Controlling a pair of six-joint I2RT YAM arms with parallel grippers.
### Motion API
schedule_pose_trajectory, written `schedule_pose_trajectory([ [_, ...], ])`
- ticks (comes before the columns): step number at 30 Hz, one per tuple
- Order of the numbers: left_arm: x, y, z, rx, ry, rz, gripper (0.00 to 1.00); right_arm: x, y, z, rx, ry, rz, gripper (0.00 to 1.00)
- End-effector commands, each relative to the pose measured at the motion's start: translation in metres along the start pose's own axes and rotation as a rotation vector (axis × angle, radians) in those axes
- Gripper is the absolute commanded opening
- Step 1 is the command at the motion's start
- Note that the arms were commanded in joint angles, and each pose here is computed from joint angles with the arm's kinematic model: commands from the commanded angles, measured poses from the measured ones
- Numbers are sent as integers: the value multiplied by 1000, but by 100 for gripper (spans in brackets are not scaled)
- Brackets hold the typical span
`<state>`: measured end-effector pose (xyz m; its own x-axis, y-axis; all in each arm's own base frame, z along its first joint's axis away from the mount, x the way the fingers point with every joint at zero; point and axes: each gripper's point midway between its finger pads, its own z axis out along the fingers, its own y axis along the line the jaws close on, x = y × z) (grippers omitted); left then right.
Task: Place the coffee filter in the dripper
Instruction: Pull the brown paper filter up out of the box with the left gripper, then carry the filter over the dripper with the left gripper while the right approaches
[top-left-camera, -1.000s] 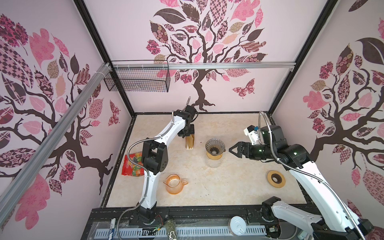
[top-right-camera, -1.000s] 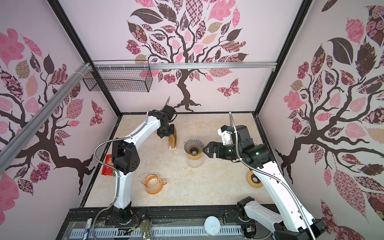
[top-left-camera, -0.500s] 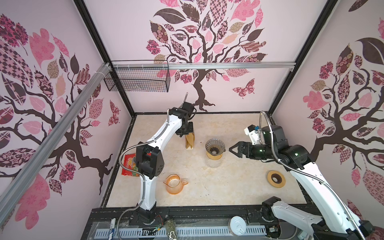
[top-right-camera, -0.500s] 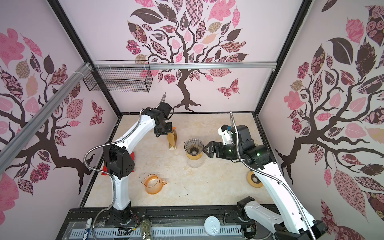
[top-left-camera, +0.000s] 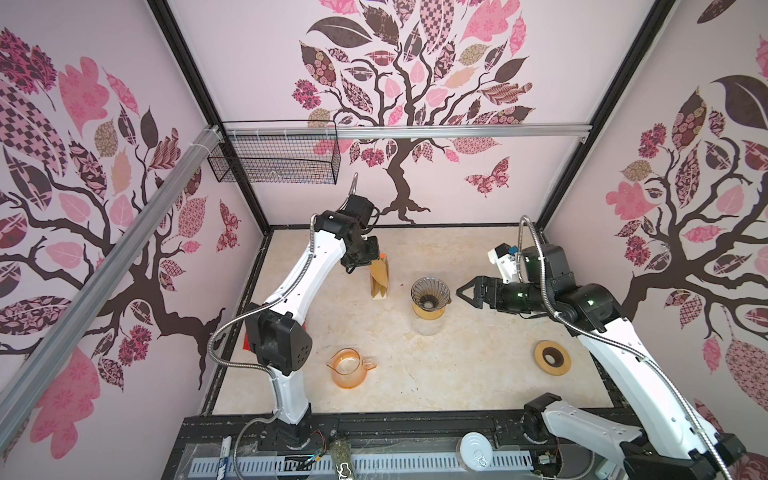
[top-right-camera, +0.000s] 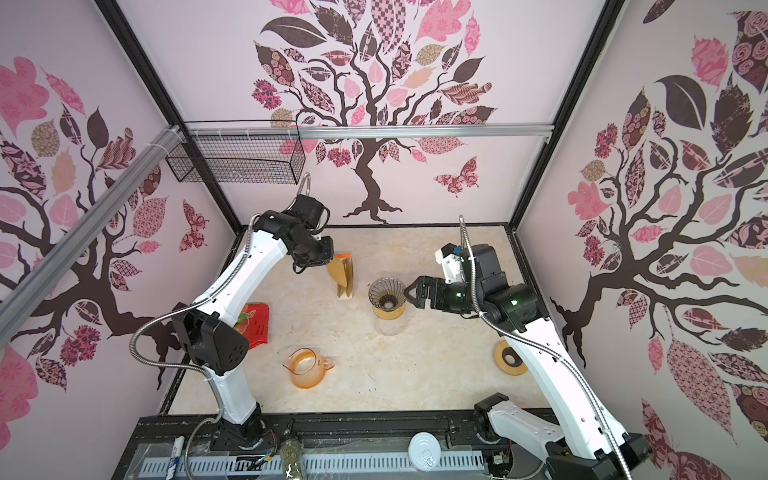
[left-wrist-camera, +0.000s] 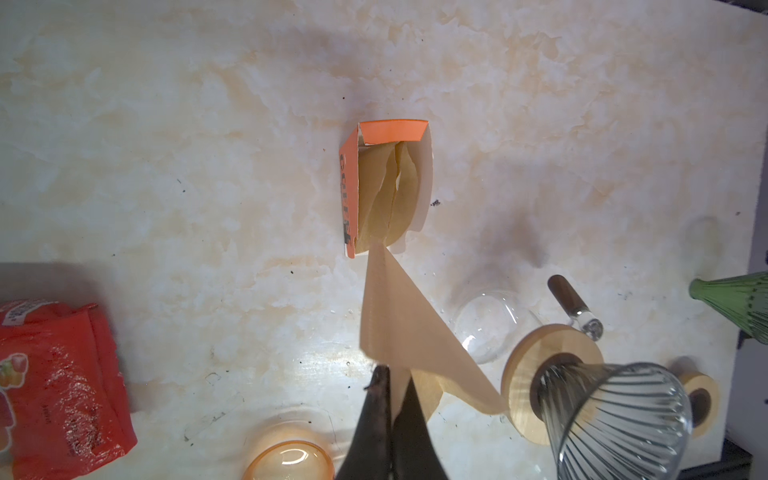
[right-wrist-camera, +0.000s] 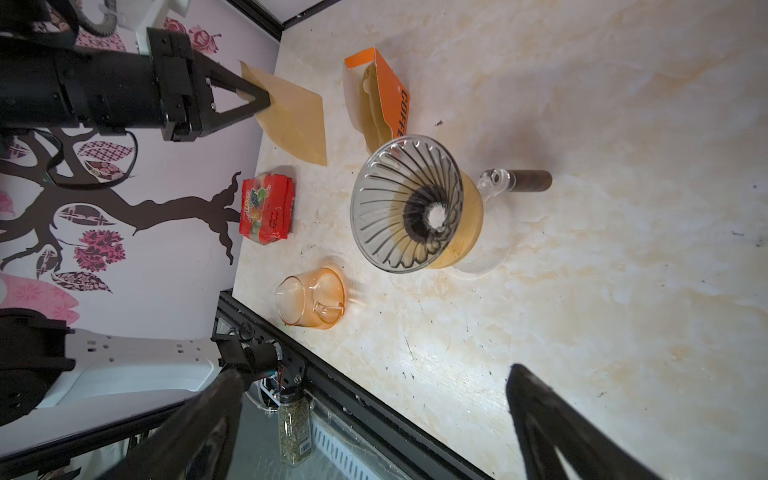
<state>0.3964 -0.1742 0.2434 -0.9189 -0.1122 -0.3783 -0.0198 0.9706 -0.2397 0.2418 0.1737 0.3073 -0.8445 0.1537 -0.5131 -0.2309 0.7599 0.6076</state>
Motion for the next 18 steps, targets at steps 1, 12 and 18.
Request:
schedule_pose_trajectory([
  [1,12,-3,-18,59,19,-41,0,-32,20,-15,-27,-105,-31,100],
  [12,38,-30,-60,287,27,-176,0,-71,28,-40,35,-260,8,100],
  [18,40,-50,-80,382,-2,-221,0,-100,33,-53,79,-352,-31,100],
])
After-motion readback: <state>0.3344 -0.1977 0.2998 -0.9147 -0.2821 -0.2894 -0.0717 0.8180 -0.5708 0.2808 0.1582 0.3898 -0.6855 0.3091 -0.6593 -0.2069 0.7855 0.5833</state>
